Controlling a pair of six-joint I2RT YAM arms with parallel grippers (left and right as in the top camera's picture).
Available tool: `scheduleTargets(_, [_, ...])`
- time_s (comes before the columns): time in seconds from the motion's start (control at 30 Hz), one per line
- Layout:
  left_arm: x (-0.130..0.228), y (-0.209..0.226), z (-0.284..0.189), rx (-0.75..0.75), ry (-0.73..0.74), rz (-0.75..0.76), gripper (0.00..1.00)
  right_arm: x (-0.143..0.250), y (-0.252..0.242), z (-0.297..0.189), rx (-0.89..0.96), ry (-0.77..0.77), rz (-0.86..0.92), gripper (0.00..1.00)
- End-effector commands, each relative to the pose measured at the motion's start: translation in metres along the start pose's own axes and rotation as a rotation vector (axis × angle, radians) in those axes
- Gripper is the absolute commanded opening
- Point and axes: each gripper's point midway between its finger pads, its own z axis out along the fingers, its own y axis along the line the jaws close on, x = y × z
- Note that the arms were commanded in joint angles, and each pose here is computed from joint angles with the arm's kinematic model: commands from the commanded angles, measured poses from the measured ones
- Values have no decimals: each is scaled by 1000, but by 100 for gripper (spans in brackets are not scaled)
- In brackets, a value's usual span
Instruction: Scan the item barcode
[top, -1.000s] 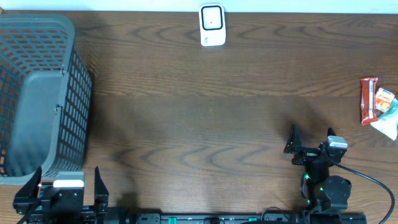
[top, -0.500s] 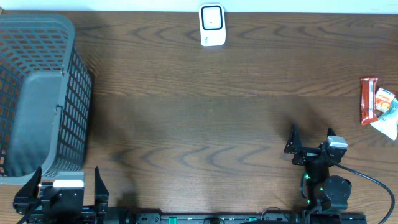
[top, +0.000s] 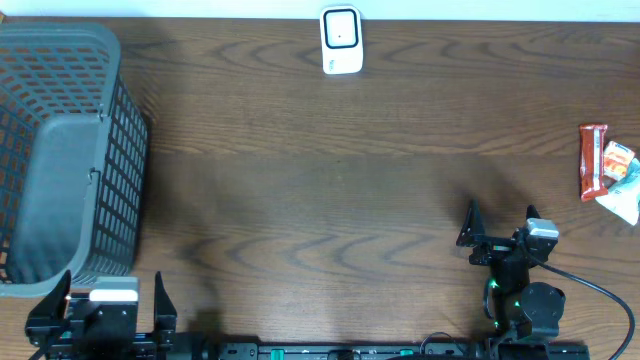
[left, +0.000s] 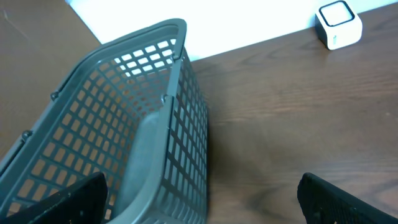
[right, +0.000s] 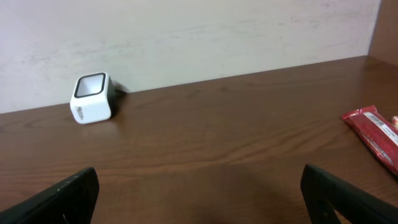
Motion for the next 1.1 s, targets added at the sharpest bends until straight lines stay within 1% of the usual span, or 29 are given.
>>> scheduleTargets(0.0, [9,-8,2,35,23,14,98,0,1,0,-5,-2,-19,99])
scheduleTargets(0.13, [19,-14,10,60,60,18,98,0,1,0,-5,-2,-19,99])
scheduleTargets(0.23, [22,-24,17,102,52,17,98,0,1,0,-5,-2,-19,99])
scheduleTargets(0.4, [16,-37,33,139,-66,10,97,0,1,0,-5,-2,-19,99])
scheduleTargets(0.5, [19,-48,42,165,-131,10,98,0,1,0,-5,-2,-19,99])
scheduleTargets(0.73, [32,-74,72,246,-208,15,98,0,1,0,-5,-2,-19,99])
scheduleTargets(0.93, [42,-94,105,297,-286,23,98,0,1,0,-5,-2,-19,99])
scheduleTargets(1.07, [48,-104,119,317,-326,29,98,0,1,0,-5,-2,-19,99])
